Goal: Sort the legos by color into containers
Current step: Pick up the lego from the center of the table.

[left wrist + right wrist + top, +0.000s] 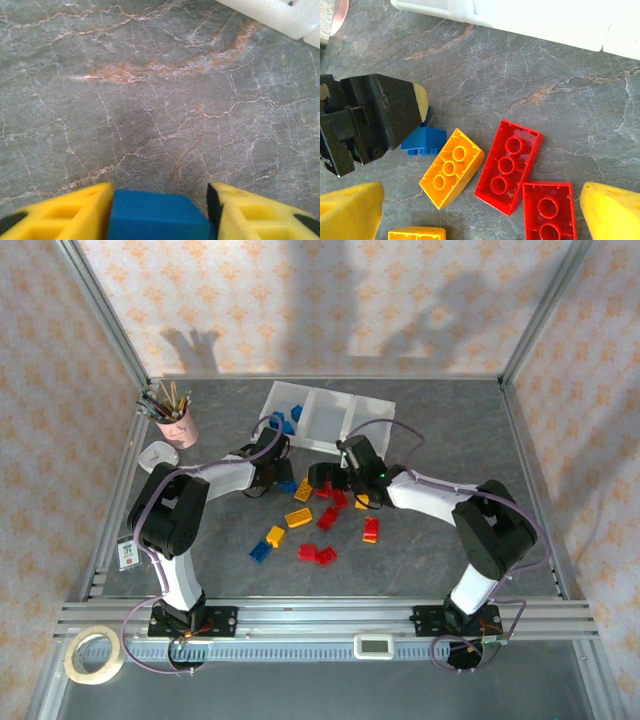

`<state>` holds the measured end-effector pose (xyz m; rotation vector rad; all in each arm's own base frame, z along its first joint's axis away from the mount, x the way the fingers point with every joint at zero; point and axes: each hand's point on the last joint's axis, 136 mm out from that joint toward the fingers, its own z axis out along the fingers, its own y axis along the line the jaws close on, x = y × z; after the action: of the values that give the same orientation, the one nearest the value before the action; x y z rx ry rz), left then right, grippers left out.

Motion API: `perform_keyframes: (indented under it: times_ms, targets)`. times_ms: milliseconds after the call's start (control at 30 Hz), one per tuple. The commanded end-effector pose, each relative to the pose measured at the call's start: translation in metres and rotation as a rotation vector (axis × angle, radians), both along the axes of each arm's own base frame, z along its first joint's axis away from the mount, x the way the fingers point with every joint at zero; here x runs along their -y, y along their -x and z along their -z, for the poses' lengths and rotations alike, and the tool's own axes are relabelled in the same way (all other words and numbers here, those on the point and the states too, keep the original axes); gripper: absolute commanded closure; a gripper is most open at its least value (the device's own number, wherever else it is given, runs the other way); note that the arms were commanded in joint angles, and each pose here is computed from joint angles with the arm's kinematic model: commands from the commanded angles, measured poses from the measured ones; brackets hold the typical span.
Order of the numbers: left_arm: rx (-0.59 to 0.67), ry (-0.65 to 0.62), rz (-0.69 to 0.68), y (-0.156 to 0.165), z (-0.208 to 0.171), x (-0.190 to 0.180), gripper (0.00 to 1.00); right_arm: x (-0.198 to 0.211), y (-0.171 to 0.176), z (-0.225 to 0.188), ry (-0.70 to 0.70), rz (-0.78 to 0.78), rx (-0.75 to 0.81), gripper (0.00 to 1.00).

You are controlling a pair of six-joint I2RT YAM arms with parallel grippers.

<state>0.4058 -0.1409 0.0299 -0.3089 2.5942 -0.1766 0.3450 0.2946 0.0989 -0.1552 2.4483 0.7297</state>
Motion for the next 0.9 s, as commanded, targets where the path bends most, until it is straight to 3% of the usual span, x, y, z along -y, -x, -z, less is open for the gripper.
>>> perform_keyframes:
  times_ms: [0,200,433,867]
  targets:
    - [0.015,-0.029,-0.010,-0.002,-0.003,-0.004,0.54,-0.003,-0.006,-0.003,-0.004,0.008,0.026,0.00]
    - [0.040,-0.027,-0.013,-0.005,-0.018,-0.004,0.61,-0.003,-0.008,-0.008,-0.005,0.005,0.038,0.00]
    - [0.143,-0.035,-0.031,-0.022,-0.062,-0.006,0.67,-0.004,-0.015,-0.026,-0.015,0.004,0.069,0.00]
    - [0.331,-0.023,-0.116,-0.101,-0.133,-0.002,0.73,0.011,-0.048,-0.052,-0.054,0.087,0.134,0.00]
